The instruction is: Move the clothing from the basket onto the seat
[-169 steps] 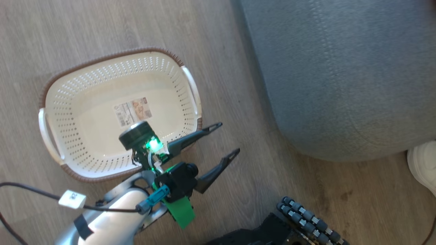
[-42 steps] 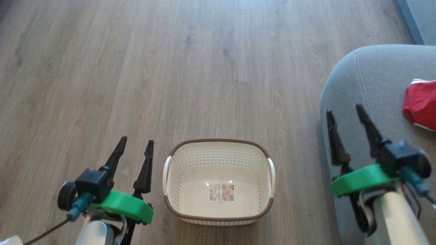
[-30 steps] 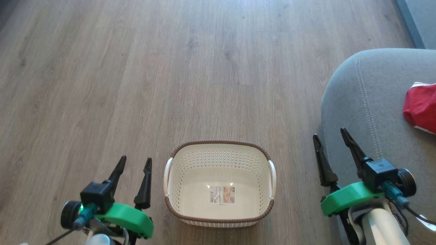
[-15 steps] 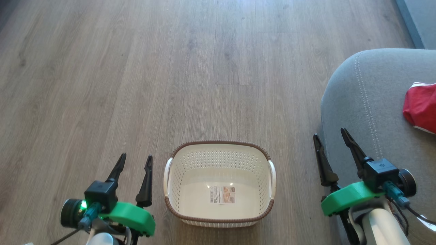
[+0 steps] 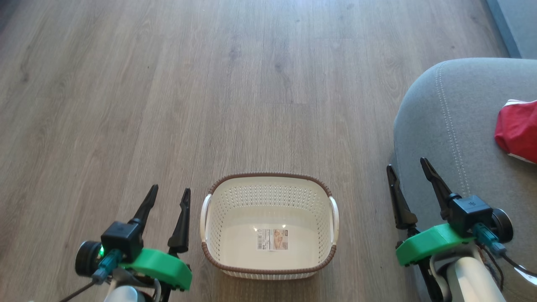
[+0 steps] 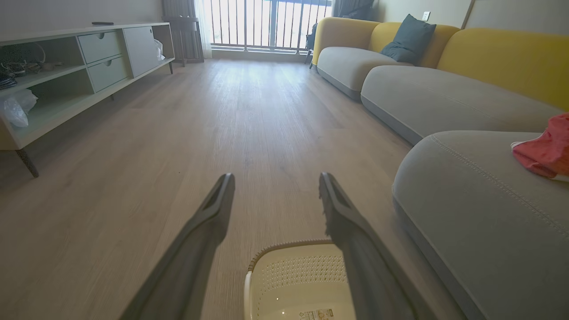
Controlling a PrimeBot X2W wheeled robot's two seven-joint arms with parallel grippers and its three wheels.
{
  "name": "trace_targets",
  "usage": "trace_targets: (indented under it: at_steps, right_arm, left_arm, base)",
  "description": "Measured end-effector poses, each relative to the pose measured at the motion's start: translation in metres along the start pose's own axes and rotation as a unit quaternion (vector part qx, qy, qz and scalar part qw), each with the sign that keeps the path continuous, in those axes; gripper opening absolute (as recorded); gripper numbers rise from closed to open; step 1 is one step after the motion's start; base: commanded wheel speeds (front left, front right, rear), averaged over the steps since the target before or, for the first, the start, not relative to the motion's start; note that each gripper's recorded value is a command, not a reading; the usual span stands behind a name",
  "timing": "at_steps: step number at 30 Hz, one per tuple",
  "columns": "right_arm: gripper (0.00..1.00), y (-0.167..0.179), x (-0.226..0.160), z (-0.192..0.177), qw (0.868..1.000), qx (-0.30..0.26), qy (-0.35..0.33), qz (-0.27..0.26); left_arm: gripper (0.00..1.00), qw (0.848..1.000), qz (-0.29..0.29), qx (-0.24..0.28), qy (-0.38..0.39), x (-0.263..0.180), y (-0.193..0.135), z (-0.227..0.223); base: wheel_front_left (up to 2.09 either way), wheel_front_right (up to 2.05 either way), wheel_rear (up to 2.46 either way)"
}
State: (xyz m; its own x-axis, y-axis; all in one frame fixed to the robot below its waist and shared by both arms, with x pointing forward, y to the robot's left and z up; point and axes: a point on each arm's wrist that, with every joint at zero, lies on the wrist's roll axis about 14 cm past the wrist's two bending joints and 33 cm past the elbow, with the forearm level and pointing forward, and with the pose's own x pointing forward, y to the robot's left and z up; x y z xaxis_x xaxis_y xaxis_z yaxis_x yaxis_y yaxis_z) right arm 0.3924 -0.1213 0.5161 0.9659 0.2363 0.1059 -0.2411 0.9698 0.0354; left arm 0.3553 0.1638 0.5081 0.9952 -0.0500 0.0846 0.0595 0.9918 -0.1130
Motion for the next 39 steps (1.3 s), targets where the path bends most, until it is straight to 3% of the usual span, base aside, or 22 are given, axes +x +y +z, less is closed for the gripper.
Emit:
trace_targets:
  at_steps: [32, 33, 39]
  right_arm:
    - [1.0, -0.011, -0.003, 0.002, 1.0, 0.007, -0.003, -0.018]
    - [0.0, -0.011, -0.004, -0.002, 1.0, 0.008, 0.003, -0.018]
    - [0.0, -0.012, -0.024, -0.039, 0.997, 0.025, 0.065, -0.028]
  left_arm:
    - [1.0, 0.999, 0.027, -0.04, 0.02, -0.005, 0.013, -0.014]
    - [0.0, 0.998, 0.028, -0.04, 0.03, -0.007, 0.013, -0.02]
    - [0.0, 0.993, 0.041, -0.053, 0.094, -0.029, 0.016, -0.057]
  base:
    - [0.0, 0.0, 0.0]
    - [0.0, 0.0, 0.0]
    - [0.0, 0.0, 0.0]
